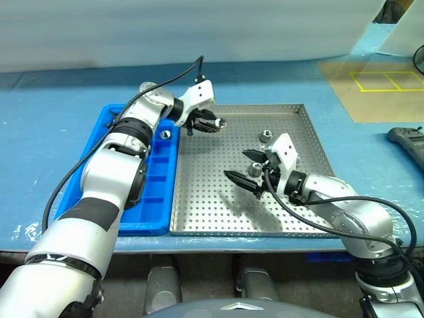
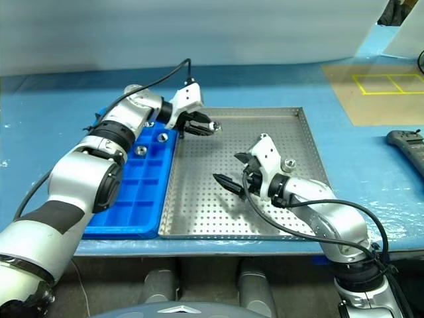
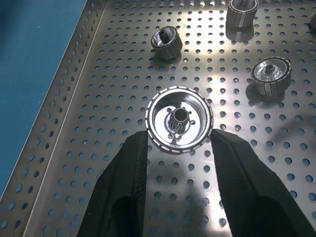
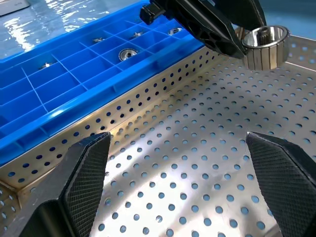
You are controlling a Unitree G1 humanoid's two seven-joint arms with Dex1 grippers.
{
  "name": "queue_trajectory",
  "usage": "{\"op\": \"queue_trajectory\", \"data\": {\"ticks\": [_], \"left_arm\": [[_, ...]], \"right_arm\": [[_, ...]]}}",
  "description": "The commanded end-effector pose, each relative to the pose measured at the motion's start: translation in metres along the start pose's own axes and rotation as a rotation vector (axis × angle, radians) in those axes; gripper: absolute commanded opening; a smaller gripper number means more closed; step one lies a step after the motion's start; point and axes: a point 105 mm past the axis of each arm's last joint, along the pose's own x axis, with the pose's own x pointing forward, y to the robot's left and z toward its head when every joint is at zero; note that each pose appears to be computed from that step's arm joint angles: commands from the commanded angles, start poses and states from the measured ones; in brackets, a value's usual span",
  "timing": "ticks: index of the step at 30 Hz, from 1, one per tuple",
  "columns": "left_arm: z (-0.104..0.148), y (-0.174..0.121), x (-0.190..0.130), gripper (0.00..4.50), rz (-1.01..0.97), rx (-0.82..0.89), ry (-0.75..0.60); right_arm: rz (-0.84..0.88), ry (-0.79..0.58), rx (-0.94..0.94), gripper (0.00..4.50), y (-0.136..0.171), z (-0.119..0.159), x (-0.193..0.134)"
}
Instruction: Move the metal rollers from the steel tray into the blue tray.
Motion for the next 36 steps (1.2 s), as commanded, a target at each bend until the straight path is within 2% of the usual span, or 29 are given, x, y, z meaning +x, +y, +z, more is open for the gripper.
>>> {"op": "queue_trajectory", "data": {"ticks": [1,18,25,36], "left_arm": [[0.018,0.008,-0.016,1.6,0.036,0.05,-0.074],[-0.015,0.003,-0.072,1.6,0.334,-0.042,-0.067],[-0.03,-0.023,-0.091,1.6,0.375,-0.108,-0.038],[-0.041,-0.04,-0.118,1.6,0.474,-0.161,0.001]], "right_arm": [[0.053,-0.056,-0.03,4.5,0.004,0.013,0.007],[0.155,-0.104,-0.083,4.5,0.002,0.023,0.033],[0.201,-0.104,-0.091,4.5,0.003,0.023,0.042],[0.299,-0.109,-0.106,4.5,0.01,0.026,0.059]]}}
